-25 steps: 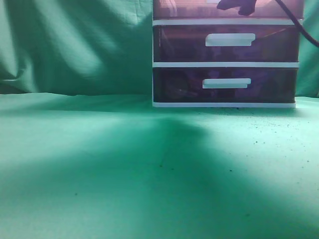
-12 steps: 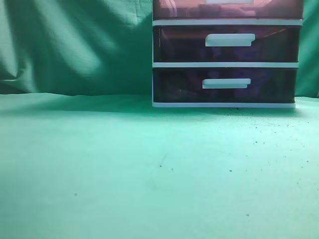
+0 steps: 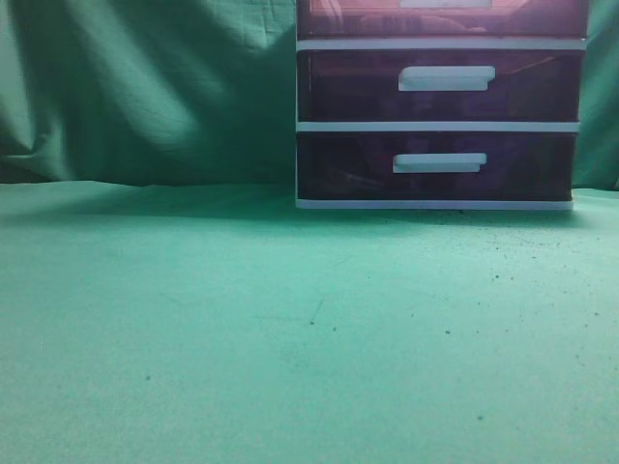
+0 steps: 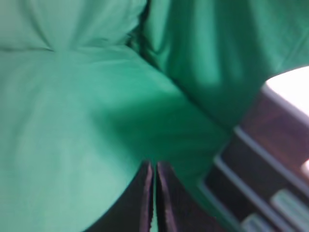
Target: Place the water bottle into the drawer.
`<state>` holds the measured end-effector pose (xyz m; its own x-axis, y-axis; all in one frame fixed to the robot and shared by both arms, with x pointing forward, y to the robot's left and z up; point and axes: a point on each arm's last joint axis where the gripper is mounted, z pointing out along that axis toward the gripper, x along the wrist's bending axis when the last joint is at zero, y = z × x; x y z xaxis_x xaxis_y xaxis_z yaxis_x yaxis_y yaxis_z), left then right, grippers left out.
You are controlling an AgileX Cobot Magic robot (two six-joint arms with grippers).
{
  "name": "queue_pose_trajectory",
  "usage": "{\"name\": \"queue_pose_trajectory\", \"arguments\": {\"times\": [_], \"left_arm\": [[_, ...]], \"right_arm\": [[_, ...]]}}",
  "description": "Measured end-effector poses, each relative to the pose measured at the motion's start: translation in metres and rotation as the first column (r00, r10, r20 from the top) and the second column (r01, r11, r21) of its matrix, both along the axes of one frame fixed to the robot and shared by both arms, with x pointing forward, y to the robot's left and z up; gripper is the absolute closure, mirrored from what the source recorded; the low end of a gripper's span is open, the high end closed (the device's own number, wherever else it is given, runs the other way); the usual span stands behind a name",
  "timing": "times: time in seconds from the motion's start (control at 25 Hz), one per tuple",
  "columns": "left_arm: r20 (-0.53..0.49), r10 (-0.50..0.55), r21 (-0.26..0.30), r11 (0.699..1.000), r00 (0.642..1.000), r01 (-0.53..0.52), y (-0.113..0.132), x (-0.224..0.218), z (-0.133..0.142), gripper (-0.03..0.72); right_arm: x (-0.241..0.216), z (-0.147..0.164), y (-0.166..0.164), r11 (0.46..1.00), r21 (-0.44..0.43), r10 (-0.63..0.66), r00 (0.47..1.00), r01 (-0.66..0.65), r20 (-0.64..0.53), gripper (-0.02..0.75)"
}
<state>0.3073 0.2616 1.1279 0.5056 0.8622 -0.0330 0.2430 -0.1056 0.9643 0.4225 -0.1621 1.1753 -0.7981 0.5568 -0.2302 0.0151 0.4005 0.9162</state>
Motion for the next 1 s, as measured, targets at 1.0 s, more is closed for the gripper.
{"name": "queue_pose_trajectory", "arguments": {"times": [1.0], "left_arm": [[0.000, -0.011, -0.013, 1.000, 1.000, 0.011, 0.019, -0.029, -0.108, 0.688]], "right_arm": [[-0.131, -0.106, -0.070, 0.947, 0.300, -0.062, 0.982, 0.114, -0.176, 0.738]]}}
